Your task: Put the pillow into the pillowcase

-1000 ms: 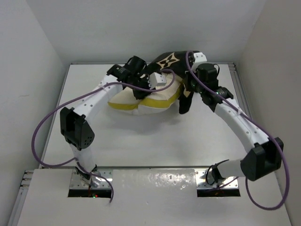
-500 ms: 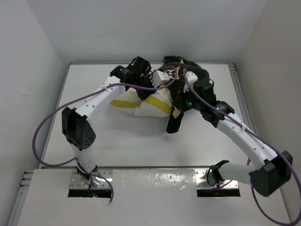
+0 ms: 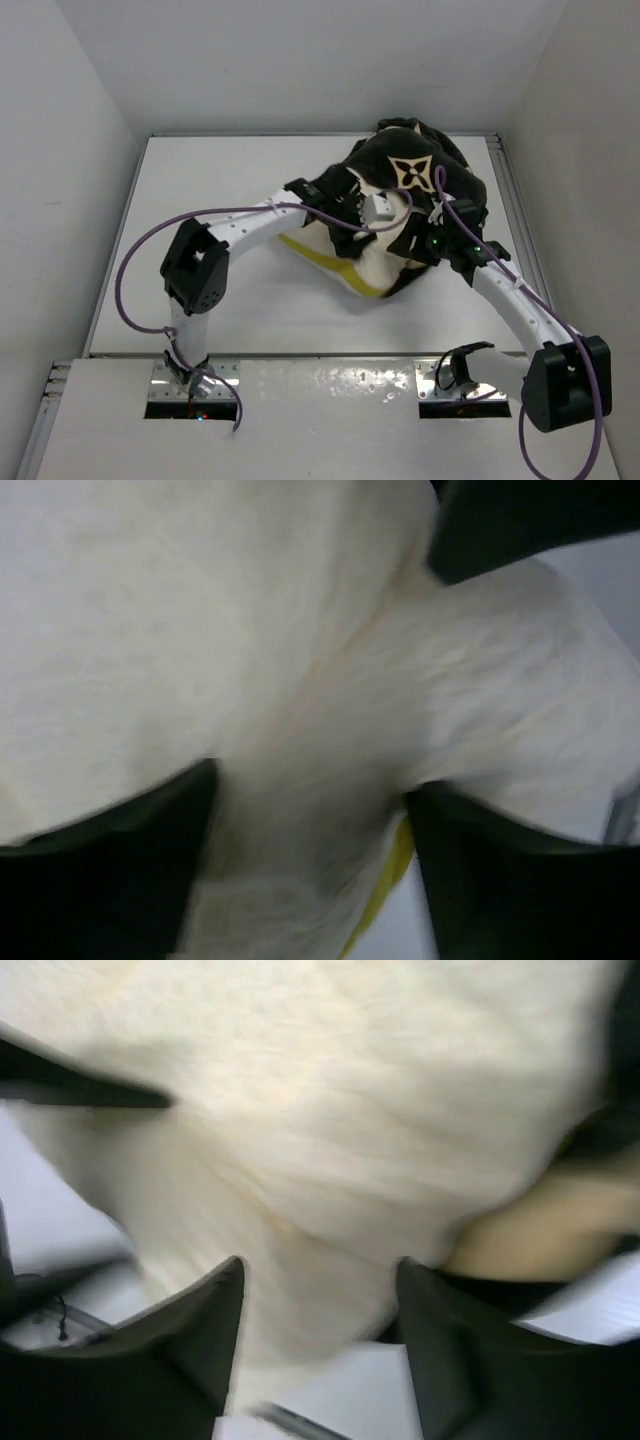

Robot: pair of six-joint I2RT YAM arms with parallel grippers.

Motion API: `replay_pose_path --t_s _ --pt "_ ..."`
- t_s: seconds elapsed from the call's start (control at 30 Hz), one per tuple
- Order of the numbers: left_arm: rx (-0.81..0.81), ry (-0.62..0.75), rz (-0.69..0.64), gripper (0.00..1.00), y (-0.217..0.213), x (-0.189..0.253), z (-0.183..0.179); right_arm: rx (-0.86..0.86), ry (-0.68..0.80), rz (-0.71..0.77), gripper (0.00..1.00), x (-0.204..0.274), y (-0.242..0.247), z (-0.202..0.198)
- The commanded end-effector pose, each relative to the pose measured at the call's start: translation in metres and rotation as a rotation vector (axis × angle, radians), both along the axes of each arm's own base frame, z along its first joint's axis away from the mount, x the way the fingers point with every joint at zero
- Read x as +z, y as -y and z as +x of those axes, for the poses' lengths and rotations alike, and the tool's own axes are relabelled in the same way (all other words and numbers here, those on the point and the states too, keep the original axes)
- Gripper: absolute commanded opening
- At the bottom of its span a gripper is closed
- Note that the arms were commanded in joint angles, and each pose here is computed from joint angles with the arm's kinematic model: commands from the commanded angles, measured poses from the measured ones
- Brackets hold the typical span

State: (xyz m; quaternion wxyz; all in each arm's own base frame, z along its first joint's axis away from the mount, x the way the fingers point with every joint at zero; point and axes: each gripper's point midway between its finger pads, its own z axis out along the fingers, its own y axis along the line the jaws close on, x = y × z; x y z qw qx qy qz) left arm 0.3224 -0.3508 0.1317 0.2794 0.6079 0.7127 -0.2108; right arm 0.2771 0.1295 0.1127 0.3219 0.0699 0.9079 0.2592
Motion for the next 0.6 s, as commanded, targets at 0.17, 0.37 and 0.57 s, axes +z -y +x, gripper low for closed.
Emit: replay_pose_path --t_s 0.17,0.37,0.57 --pt "-0.15 -0.012 -0.221 1.0 0.032 0.084 -0.014 -0.292 -0.042 -0.096 0.98 0.002 0.068 0.002" --pt "0.179 0.005 -0.492 0.8 -0.037 0.173 0.078 -0.25 -0.002 -0.189 0.19 0.025 0.071 0.014" --pt "0.543 0.033 -0.441 0.21 -0.113 0.089 0.198 -0.339 -0.078 -0.095 0.98 0.003 0.063 0.016"
